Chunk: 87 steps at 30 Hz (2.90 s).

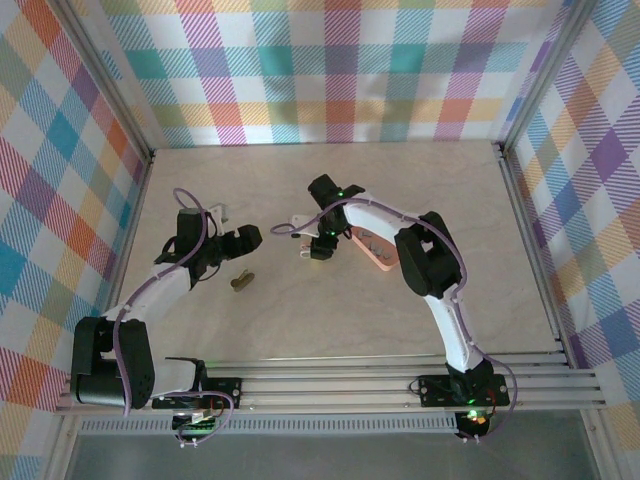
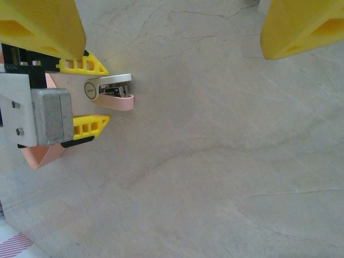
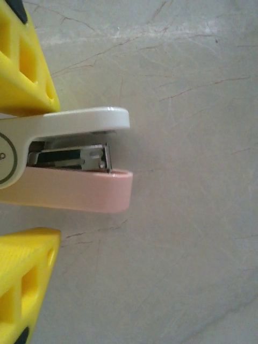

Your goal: Load the staples into the stapler

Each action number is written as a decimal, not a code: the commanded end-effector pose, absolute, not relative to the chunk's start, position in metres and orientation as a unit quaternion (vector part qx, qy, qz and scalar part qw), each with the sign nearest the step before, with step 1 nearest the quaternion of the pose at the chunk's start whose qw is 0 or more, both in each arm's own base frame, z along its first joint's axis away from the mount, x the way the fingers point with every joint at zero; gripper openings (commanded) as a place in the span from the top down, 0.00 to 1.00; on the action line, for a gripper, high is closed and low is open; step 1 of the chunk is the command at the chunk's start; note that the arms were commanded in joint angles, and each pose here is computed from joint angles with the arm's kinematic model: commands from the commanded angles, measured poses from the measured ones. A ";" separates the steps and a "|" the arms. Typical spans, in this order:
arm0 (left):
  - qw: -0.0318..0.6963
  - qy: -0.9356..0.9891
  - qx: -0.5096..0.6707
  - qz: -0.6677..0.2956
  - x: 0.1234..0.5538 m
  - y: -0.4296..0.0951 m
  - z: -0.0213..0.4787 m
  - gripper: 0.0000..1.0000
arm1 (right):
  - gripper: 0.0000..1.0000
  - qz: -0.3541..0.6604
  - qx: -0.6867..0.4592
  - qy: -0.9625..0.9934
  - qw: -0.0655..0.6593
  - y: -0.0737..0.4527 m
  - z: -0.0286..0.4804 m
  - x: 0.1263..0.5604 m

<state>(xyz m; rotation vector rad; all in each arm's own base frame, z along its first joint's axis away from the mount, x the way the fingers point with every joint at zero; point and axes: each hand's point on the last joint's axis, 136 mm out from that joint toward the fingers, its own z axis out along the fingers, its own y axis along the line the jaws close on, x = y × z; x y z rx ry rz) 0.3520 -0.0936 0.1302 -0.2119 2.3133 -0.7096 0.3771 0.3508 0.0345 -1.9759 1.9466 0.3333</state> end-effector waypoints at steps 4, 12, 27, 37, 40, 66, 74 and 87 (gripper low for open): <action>0.359 0.883 -0.064 -0.294 0.353 -0.098 0.138 0.16 | 0.62 0.137 -0.705 0.669 0.192 0.357 0.041 0.367; 0.337 0.864 -0.026 -0.373 0.347 -0.133 0.148 0.17 | 0.70 0.124 -0.668 0.670 0.298 0.344 0.091 0.353; 0.330 0.787 0.135 -0.503 0.274 -0.231 0.195 0.27 | 0.71 0.099 -0.570 0.636 0.511 0.300 0.169 0.269; 0.312 0.778 0.165 -0.520 0.257 -0.258 0.194 0.38 | 0.71 0.117 -0.558 0.611 0.549 0.301 0.190 0.252; 0.307 0.772 0.180 -0.527 0.254 -0.269 0.196 0.39 | 0.72 0.122 -0.560 0.603 0.554 0.303 0.194 0.250; 0.322 0.746 0.201 -0.547 0.254 -0.293 0.214 0.56 | 0.73 0.136 -0.576 0.577 0.563 0.310 0.203 0.240; 0.326 0.748 0.195 -0.544 0.257 -0.292 0.212 0.60 | 0.73 0.138 -0.578 0.572 0.566 0.311 0.205 0.239; 0.347 0.757 0.219 -0.509 0.255 -0.285 0.208 0.96 | 0.62 0.143 -0.562 0.590 0.561 0.305 0.204 0.240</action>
